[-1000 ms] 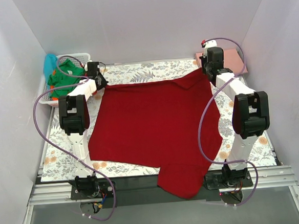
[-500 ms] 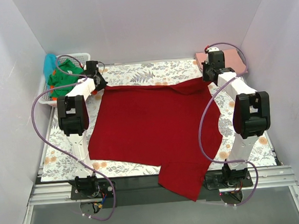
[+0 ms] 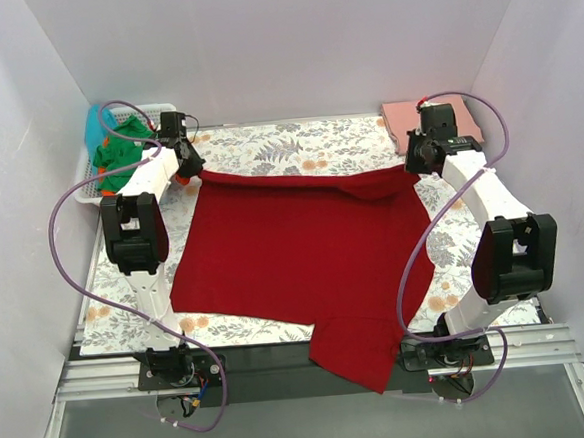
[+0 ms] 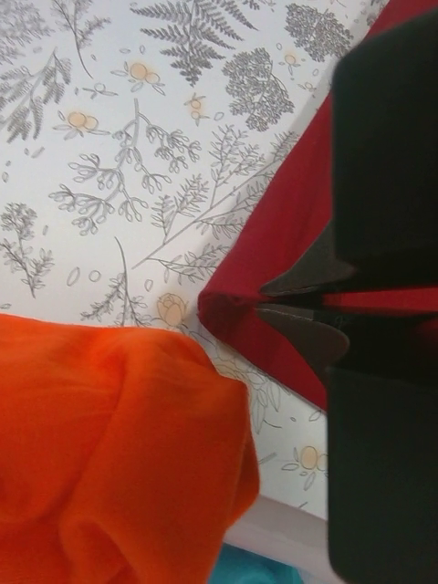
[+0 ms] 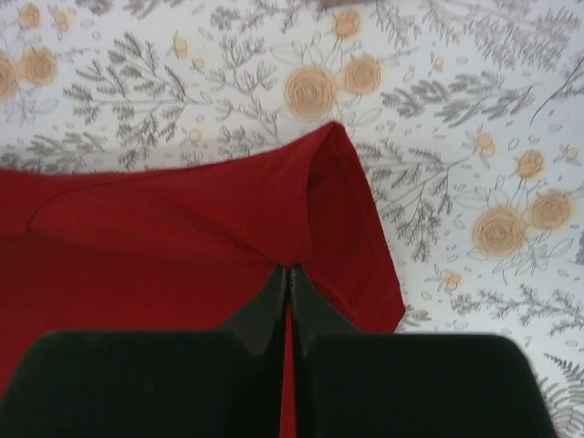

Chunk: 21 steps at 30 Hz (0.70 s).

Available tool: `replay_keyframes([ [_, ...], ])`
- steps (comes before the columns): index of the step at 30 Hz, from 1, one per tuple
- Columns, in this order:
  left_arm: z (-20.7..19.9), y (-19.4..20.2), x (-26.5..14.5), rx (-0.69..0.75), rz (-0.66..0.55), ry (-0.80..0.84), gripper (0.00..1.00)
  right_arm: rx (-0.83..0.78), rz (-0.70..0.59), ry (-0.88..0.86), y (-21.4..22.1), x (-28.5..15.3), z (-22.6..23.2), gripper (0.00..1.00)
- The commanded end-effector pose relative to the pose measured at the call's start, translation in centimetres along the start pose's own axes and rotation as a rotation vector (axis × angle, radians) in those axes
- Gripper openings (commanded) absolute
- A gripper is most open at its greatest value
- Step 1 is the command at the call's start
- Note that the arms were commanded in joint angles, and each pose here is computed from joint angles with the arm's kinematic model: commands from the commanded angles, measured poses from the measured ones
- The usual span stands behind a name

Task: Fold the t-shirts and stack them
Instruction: Fold the tshirt

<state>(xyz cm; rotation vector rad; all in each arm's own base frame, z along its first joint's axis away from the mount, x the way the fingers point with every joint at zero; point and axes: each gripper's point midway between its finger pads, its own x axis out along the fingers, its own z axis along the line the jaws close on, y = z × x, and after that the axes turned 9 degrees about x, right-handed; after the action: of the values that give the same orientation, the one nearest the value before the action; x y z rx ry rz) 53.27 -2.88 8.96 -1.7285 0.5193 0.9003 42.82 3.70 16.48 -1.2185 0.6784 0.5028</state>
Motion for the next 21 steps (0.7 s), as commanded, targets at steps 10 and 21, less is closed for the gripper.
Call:
replay_keyframes([
  [10, 1.9, 1.0, -4.5, 0.007, 0.056, -0.043, 0.0, 0.116, 0.213, -0.014, 8.0, -3.3, -0.9, 0.01],
  [21, 2.1, 0.3, -5.6, 0.009, 0.058, -0.059, 0.0, 0.135, 0.226, -0.041, 8.5, -4.3, -0.6, 0.01],
])
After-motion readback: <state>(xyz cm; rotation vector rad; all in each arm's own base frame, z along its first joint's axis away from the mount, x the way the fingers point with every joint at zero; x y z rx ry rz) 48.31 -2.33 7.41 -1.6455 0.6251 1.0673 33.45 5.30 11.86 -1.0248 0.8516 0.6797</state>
